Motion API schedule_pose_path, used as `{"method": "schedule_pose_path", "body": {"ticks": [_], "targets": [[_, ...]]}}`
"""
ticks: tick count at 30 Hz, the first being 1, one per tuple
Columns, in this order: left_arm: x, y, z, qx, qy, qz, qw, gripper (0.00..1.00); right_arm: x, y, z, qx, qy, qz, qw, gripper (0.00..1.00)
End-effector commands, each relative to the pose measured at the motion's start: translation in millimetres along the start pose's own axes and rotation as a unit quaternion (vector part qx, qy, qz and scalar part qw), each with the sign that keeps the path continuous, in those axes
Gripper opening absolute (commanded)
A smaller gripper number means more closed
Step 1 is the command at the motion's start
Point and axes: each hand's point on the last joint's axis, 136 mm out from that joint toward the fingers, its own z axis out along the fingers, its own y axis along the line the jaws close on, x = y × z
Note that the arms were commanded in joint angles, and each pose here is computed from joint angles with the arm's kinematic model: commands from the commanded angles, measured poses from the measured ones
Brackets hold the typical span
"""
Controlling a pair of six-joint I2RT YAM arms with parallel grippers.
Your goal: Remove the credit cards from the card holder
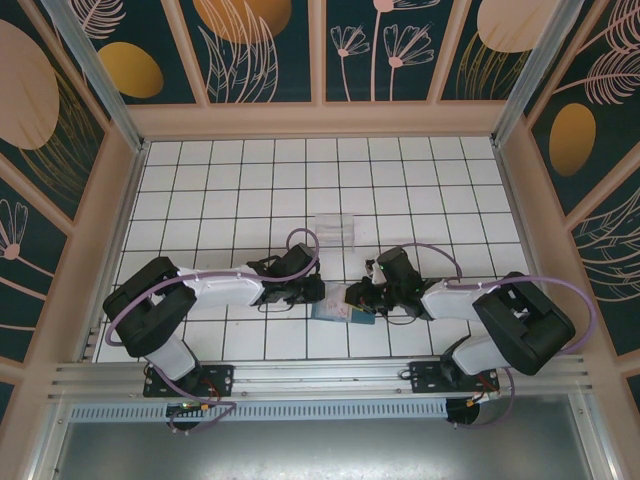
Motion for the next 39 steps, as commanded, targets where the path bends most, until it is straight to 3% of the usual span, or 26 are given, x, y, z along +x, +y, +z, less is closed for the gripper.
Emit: {"method": "schedule_pose_path", "body": {"ticks": [1, 13, 27, 39], "targets": [[34.0, 46.6, 6.0, -0.089, 0.058, -0.013, 0.994, 0.15, 2.6, -6.1, -2.9, 0.008, -0.002, 0.003, 1.000, 0.16], [31.2, 47.1, 2.5, -0.092, 0.051, -0.010, 0.994, 0.15, 0.2, -14.4, -20.6, 0.047, -0.021, 0.001, 0.999, 0.08], [28.8, 44.6, 2.1, -0.087, 0.046, -0.008, 0.995, 0.15, -11.4, -13.4, -49.6, 0.074, -0.065, -0.020, 0.995, 0.05], [24.2, 38.7, 0.8, -0.076, 0.035, -0.008, 0.996, 0.15, -24.5, 35.2, -70.8, 0.016, -0.103, -0.151, 0.983, 0.05]]}}
